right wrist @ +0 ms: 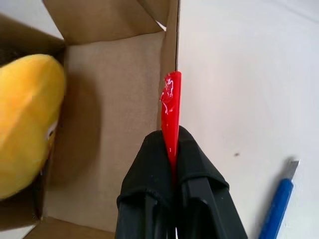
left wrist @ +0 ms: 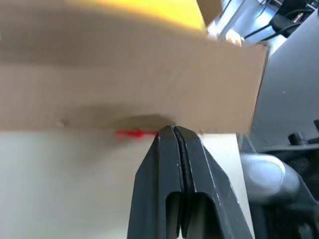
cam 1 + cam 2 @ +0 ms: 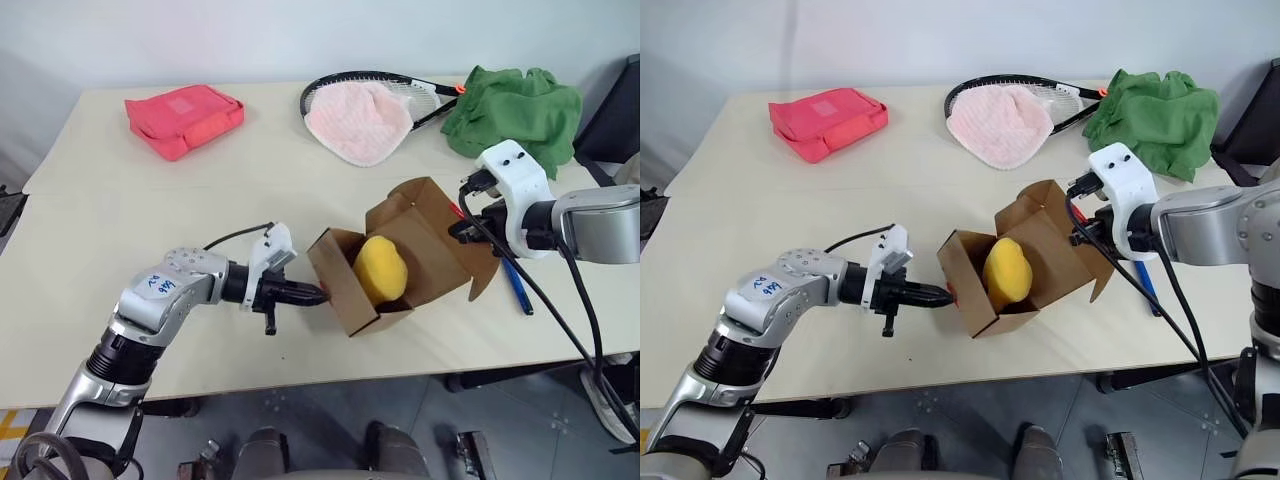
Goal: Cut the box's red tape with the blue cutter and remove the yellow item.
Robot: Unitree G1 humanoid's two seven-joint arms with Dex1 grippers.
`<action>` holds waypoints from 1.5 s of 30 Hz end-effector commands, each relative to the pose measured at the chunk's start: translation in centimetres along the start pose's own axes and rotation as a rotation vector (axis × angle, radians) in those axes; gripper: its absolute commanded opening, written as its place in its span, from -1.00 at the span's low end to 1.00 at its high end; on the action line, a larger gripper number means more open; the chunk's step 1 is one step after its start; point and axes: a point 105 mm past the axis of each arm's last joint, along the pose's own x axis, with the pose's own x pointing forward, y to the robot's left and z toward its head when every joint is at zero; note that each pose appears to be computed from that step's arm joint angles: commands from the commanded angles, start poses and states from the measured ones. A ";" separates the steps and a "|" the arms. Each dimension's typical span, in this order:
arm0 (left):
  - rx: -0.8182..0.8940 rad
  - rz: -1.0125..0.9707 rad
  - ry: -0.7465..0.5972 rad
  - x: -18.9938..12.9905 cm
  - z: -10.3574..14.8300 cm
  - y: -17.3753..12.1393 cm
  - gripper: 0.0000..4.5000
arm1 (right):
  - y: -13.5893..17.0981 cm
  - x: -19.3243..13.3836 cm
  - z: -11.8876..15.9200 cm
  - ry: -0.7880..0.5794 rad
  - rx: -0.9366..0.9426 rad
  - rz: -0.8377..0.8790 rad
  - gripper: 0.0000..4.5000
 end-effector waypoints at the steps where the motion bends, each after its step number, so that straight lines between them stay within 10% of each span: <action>1: 0.035 -0.004 -0.029 0.8 0.8 -0.4 -1.00 | 1.2 -0.7 0.9 -0.051 -0.032 0.034 -1.00; 21: -0.015 -0.003 0.005 -0.1 -0.3 -0.6 -1.00 | 3.8 1.4 -1.3 -0.076 -0.022 0.033 -1.00; 34: 0.105 -0.201 -0.263 -1.6 7.9 -3.9 -1.00 | 2.2 1.4 -0.5 -0.074 -0.036 -0.032 -1.00; 45: 0.085 -0.126 -0.074 2.7 3.6 -2.2 -1.00 | 0.9 1.1 0.2 -0.078 -0.041 -0.070 -1.00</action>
